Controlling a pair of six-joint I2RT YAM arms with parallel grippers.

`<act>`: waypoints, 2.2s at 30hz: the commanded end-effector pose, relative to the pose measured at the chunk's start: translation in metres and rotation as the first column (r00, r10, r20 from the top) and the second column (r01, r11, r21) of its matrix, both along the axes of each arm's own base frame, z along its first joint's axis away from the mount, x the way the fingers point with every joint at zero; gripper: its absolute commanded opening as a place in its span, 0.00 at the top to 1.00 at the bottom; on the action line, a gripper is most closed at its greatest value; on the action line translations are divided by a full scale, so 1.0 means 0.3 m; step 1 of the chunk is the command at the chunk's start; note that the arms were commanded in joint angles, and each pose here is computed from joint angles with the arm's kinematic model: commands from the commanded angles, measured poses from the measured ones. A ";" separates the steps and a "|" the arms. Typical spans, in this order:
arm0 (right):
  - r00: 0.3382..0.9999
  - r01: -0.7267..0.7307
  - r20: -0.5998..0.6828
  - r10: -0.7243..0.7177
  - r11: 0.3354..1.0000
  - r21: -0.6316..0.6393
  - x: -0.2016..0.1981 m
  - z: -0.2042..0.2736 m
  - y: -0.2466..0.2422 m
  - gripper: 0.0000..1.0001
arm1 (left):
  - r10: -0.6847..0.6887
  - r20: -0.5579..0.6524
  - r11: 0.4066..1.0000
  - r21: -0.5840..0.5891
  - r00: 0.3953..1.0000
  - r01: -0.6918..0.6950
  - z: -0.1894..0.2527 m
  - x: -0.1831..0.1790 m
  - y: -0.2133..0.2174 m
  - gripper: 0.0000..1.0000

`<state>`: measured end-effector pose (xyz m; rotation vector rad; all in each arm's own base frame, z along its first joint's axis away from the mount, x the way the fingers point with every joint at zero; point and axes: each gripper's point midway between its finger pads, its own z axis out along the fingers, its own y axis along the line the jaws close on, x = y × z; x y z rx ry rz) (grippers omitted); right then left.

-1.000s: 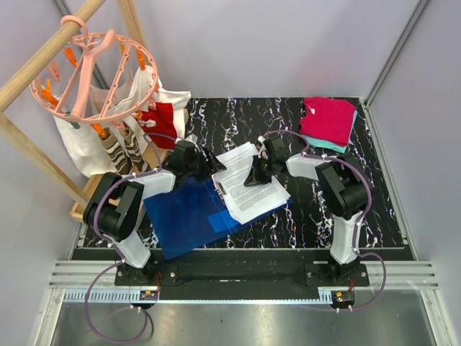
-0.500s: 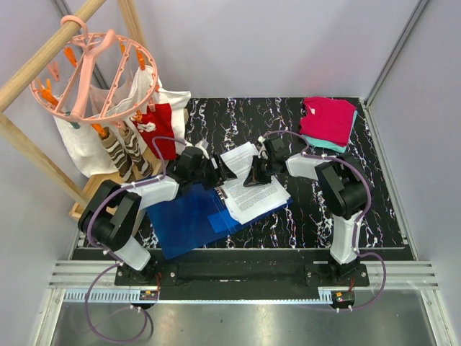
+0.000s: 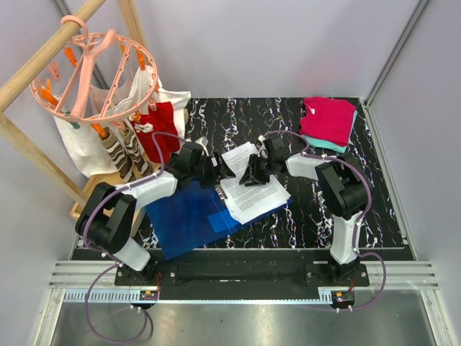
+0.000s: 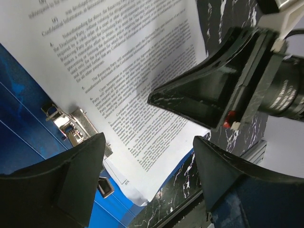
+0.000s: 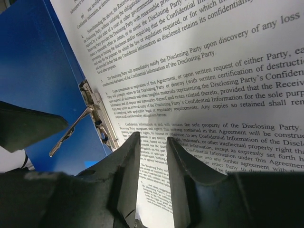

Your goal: Put the files into the folder

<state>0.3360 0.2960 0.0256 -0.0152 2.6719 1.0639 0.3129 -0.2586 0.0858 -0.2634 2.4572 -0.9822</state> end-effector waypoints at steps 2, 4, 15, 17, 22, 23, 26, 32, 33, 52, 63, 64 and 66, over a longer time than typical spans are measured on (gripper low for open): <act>0.997 0.012 0.078 -0.019 0.996 0.092 0.055 0.156 0.056 0.59 | 0.051 0.099 0.998 0.024 0.994 -0.053 0.173 0.158 0.026 0.22; 0.996 0.035 0.075 -0.043 0.994 0.102 0.060 0.181 0.059 0.57 | 0.064 0.078 0.998 0.024 0.995 -0.066 0.170 0.187 0.027 0.24; 0.980 0.195 -0.100 -0.172 0.931 0.307 -0.002 0.376 0.170 0.48 | 0.003 -0.072 0.990 0.141 0.997 0.007 -0.042 0.293 0.057 0.48; 0.973 0.220 -0.143 -0.183 0.922 0.319 -0.024 0.363 0.195 0.48 | 0.004 -0.084 0.988 0.153 0.996 0.009 -0.070 0.286 0.064 0.55; 0.975 0.216 -0.130 -0.180 0.904 0.370 -0.055 0.334 0.254 0.45 | -0.017 -0.076 0.988 0.154 0.997 0.029 -0.100 0.284 0.061 0.60; 0.976 0.209 -0.128 -0.173 0.909 0.360 -0.067 0.321 0.265 0.44 | -0.016 -0.080 0.987 0.157 0.997 0.028 -0.108 0.281 0.063 0.61; 0.977 0.202 -0.128 -0.168 0.925 0.323 -0.096 0.269 0.281 0.40 | -0.002 -0.103 0.982 0.187 0.995 0.022 -0.156 0.266 0.081 0.62; 0.972 0.207 -0.167 -0.163 0.932 0.297 -0.130 0.214 0.308 0.45 | 0.030 -0.156 0.974 0.225 0.987 0.006 -0.243 0.241 0.106 0.73; 0.973 0.203 -0.168 -0.157 0.930 0.307 -0.126 0.222 0.318 0.48 | 0.037 -0.159 0.974 0.229 0.987 0.000 -0.250 0.242 0.110 0.74; 0.966 0.210 -0.211 -0.151 0.933 0.293 -0.165 0.176 0.323 0.96 | 0.034 -0.153 0.966 0.259 0.988 0.007 -0.262 0.232 0.128 0.75; 0.976 0.143 -0.170 -0.135 0.989 0.038 -0.231 -0.071 0.199 1.00 | -0.118 0.012 0.952 0.285 0.993 0.110 -0.097 0.279 0.083 0.65; 0.977 0.140 -0.167 -0.133 0.990 0.027 -0.234 -0.080 0.193 1.00 | -0.128 0.012 0.953 0.280 0.992 0.120 -0.076 0.276 0.078 0.62; 0.977 0.139 -0.164 -0.135 0.990 0.015 -0.238 -0.093 0.184 1.00 | -0.163 0.039 0.957 0.250 0.986 0.149 -0.002 0.275 0.054 0.50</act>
